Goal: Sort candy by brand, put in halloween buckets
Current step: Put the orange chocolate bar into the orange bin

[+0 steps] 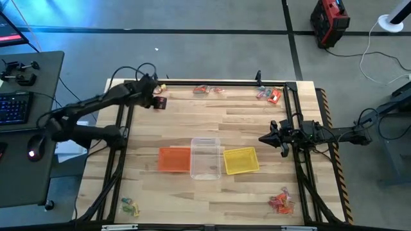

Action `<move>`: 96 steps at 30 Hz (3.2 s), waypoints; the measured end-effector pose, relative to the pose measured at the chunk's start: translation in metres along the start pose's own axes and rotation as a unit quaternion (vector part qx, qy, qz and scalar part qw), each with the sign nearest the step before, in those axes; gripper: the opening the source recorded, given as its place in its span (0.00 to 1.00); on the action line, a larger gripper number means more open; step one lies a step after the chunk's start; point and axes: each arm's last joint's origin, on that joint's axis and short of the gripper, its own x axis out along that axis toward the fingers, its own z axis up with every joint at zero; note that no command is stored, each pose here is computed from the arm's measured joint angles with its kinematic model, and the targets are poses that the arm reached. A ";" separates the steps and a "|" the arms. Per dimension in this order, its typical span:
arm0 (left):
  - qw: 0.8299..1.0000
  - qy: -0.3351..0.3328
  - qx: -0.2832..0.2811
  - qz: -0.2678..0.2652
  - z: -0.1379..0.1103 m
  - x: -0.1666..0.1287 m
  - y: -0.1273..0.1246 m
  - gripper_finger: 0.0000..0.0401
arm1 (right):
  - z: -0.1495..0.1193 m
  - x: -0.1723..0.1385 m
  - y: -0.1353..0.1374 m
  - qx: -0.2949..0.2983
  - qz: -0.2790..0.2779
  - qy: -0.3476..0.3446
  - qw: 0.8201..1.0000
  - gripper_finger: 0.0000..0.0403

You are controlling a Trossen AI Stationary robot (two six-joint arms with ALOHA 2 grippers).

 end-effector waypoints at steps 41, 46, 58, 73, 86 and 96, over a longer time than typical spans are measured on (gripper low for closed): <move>0.995 0.068 0.046 0.056 0.007 0.077 0.026 0.03 | 0.000 0.000 0.000 0.000 0.000 0.000 1.000 0.00; 0.995 0.090 0.037 0.012 0.002 0.061 0.026 0.01 | 0.000 0.000 0.000 0.000 0.000 0.000 1.000 0.00; 0.925 0.082 0.172 -0.328 -0.045 -0.032 -0.031 0.00 | 0.000 0.000 0.000 0.000 0.000 0.000 1.000 0.00; 0.851 0.133 0.403 -0.310 -0.164 -0.060 -0.083 0.00 | 0.000 0.000 0.000 0.000 0.000 0.000 1.000 0.00; 0.840 0.181 0.434 -0.271 -0.177 -0.033 -0.098 0.09 | 0.000 0.000 0.000 0.000 0.000 0.000 1.000 0.00; 0.861 0.158 0.365 -0.317 -0.136 -0.049 -0.112 0.40 | 0.000 0.000 0.000 0.000 0.000 0.000 1.000 0.00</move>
